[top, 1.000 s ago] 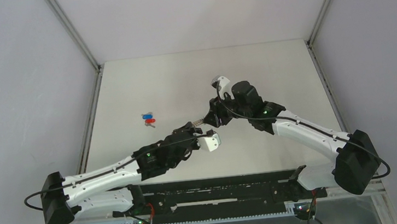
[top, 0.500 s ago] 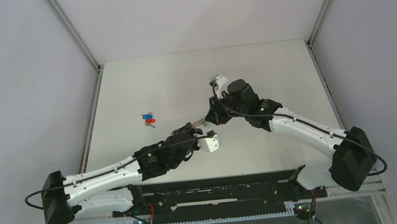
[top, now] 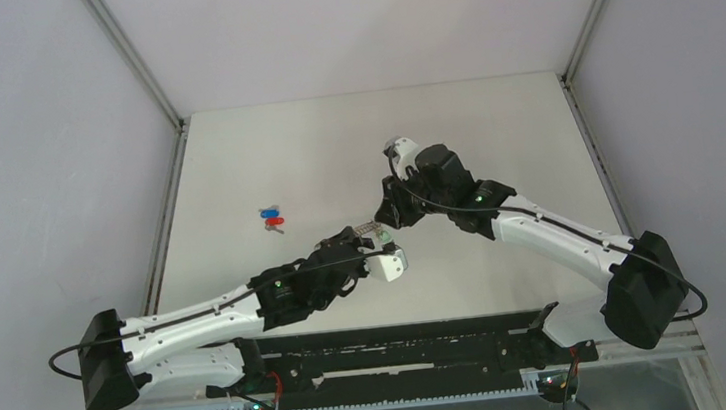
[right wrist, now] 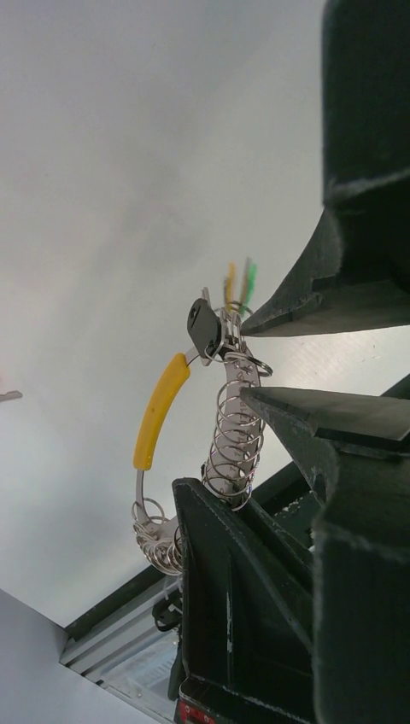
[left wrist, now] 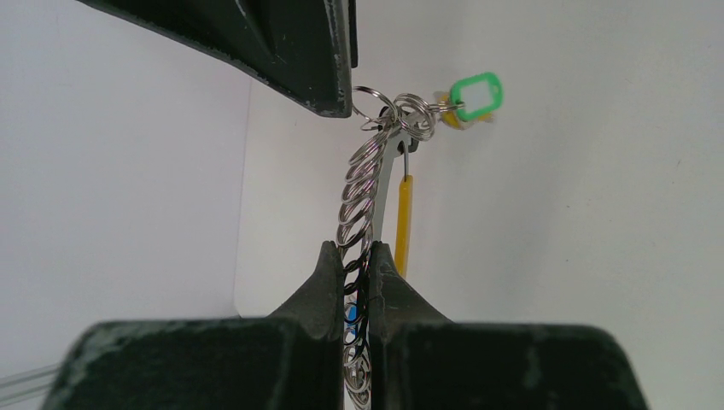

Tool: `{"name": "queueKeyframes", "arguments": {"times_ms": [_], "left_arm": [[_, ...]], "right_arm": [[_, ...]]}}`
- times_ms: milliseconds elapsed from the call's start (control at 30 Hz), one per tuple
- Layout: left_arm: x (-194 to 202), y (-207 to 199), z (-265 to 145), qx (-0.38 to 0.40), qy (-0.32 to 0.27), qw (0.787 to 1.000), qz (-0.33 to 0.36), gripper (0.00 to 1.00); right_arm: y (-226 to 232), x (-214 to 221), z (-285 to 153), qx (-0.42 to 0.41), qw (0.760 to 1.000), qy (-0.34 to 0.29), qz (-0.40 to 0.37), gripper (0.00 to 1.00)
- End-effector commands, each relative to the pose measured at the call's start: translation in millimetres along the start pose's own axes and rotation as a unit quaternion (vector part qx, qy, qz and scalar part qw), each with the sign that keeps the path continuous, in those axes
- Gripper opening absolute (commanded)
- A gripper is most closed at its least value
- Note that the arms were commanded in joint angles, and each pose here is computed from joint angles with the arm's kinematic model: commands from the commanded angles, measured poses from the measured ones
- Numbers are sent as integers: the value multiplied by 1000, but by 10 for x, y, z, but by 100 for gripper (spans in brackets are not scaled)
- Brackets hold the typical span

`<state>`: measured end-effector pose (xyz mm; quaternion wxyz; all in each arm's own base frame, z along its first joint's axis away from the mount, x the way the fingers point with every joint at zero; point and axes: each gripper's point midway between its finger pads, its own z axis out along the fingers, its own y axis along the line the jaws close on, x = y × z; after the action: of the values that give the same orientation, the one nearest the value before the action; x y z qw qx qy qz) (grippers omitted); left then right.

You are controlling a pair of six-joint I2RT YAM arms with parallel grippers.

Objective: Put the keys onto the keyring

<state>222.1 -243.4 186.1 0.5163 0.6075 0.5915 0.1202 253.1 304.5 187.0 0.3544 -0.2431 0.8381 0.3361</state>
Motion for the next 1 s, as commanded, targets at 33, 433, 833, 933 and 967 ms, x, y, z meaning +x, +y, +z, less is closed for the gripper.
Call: {"name": "queueKeyframes", "arguments": {"times_ms": [33, 433, 833, 933, 967], "left_arm": [[-105, 111, -26, -19, -14, 1000, -6, 0], [-94, 124, -35, -27, -12, 1000, -6, 0], [-126, 199, -82, -48, -31, 998, -28, 0], [-145, 193, -94, -44, -39, 998, -31, 0], [-154, 189, -98, -42, -42, 998, -33, 0]], "right_arm": [[124, -192, -8, -13, 1000, -16, 8, 28], [58, -91, 30, -13, 1000, 7, 21, 11], [-217, -49, -314, 11, 999, -28, 12, 18], [-233, -93, -443, -6, 998, -51, -28, 30], [-224, -98, -485, -16, 997, -59, -47, 33]]}}
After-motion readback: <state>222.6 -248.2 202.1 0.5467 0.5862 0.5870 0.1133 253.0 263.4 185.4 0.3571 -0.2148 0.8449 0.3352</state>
